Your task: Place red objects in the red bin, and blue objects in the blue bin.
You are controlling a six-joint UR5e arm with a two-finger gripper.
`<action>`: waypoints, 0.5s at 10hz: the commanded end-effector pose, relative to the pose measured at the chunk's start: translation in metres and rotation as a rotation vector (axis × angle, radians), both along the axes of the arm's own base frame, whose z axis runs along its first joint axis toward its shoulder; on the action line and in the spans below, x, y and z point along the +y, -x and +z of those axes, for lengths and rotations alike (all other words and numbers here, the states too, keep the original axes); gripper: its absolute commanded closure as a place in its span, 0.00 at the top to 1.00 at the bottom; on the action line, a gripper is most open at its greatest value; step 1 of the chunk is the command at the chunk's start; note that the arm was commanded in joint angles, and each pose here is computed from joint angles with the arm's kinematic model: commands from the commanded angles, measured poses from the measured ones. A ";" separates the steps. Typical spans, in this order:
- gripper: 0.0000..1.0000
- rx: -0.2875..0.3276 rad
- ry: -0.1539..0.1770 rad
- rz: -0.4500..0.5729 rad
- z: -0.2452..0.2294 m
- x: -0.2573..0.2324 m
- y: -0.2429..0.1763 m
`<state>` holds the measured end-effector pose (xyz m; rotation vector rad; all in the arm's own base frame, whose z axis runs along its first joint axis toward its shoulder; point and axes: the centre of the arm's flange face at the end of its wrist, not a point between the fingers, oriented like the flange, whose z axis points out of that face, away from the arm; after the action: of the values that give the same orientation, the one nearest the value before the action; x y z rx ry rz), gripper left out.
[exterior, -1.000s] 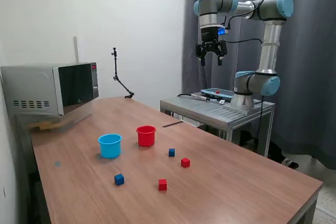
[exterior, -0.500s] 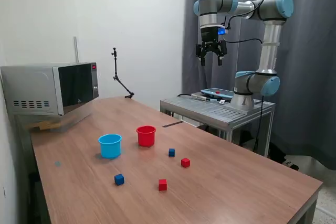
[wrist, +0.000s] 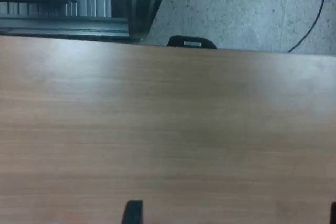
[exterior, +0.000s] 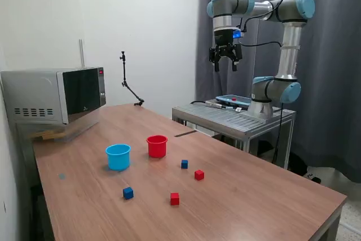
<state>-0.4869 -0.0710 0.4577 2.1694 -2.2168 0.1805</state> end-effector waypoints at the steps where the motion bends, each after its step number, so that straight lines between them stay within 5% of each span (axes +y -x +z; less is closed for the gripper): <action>1: 1.00 -0.015 -0.031 -0.151 -0.017 0.007 0.032; 2: 1.00 -0.018 -0.073 -0.209 -0.021 0.014 0.050; 5: 1.00 -0.009 -0.097 -0.385 -0.038 0.021 0.102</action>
<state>-0.5642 -0.0529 0.4288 1.8528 -2.5571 0.0959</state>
